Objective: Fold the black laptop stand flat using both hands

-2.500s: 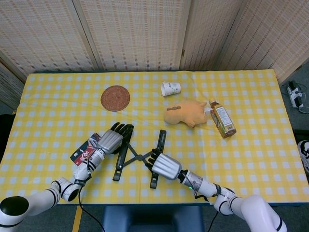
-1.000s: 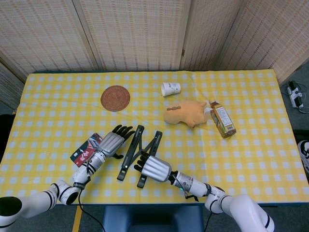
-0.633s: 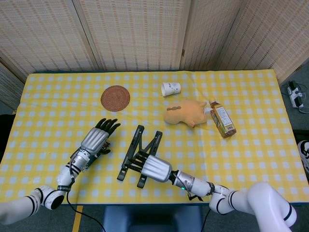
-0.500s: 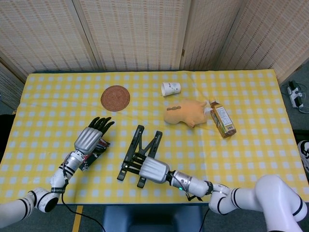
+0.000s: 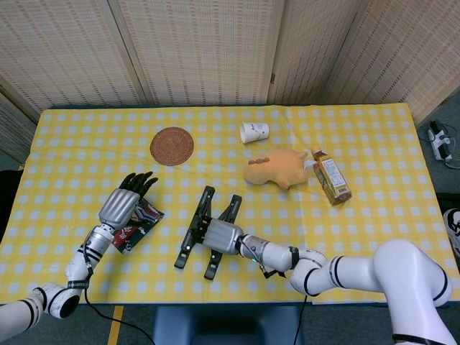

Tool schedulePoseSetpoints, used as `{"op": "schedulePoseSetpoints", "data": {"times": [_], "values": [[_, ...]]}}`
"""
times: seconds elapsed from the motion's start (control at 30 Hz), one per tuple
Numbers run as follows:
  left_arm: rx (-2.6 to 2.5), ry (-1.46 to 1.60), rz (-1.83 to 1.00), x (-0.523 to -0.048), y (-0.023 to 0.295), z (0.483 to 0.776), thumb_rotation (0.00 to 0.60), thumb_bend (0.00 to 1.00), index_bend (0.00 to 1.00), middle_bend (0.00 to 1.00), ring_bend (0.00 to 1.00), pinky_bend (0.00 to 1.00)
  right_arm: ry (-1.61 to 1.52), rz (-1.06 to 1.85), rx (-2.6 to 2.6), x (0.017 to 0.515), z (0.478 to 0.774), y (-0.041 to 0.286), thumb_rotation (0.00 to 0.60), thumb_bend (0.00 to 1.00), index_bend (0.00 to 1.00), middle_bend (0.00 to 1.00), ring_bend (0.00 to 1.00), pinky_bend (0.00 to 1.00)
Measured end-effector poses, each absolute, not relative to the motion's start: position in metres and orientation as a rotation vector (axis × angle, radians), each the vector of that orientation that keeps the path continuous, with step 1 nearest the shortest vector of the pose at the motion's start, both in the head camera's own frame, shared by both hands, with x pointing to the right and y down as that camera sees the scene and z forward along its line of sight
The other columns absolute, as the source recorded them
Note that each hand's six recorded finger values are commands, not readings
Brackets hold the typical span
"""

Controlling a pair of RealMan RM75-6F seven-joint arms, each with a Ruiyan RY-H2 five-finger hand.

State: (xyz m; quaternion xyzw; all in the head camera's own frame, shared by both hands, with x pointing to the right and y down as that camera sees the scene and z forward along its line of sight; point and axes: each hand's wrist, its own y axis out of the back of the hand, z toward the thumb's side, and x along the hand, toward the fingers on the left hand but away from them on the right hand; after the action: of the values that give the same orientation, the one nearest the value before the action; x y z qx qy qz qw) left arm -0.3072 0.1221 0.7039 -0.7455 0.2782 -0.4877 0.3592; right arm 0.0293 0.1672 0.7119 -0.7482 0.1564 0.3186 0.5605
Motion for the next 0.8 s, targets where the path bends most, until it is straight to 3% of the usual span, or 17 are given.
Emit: {"op": "schedulePoseSetpoints", "data": {"times": [0.8], "values": [[-1.899, 0.784, -1.302, -0.337, 0.121, 0.702, 0.6, 0.2, 0.01, 0.0, 0.0, 0.0, 0.458, 0.768, -1.711, -0.013, 0.731, 0.161, 0.6, 0.15, 0.0, 0.03, 0.0, 0.0]]}}
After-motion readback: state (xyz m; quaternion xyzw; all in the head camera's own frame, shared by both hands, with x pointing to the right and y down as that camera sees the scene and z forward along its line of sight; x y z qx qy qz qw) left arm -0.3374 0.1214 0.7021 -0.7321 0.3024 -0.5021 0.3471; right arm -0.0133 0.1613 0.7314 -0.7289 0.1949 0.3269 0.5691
